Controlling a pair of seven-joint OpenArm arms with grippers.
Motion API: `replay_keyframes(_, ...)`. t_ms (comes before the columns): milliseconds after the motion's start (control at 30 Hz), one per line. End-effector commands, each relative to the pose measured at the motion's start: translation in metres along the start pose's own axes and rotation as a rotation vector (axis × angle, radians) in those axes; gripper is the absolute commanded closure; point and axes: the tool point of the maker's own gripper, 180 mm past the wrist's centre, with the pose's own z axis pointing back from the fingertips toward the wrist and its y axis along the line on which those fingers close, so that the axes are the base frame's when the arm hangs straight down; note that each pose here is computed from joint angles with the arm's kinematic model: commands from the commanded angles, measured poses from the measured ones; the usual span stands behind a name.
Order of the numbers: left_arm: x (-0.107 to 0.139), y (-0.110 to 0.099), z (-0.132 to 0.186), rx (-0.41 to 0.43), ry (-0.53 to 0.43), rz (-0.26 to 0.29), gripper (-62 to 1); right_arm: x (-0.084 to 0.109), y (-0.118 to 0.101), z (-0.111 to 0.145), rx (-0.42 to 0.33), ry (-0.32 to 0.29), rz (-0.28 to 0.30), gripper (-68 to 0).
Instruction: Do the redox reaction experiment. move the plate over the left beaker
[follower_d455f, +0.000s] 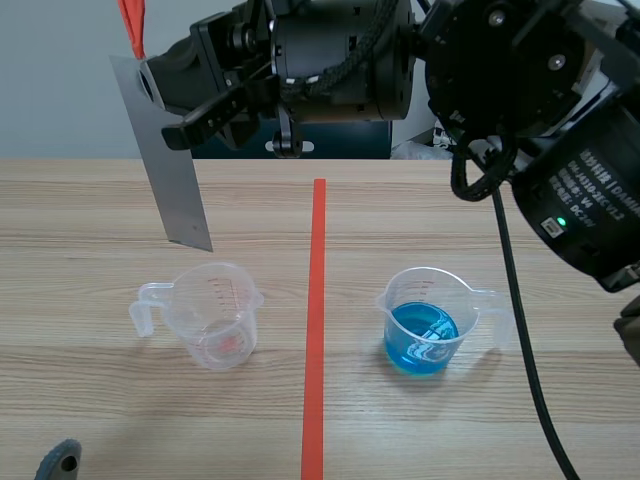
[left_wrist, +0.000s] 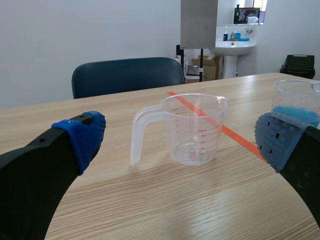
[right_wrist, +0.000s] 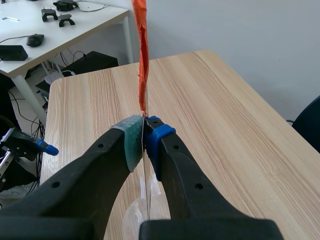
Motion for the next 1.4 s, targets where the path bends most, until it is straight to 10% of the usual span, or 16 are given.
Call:
replay_keyframes(0,0.0046,0.0006,-0.0002,0.008,-0.021,0.003,-62.3,0.0144,-0.0024,0.0014,-0.003,-0.037,0.023,-0.6)
replay_keyframes(1367,0.0046,0.0006,-0.0003,0.008,-0.022,0.003,-62.3,0.0133,-0.0038,0.0013,-0.011,-0.031,0.035,-0.6)
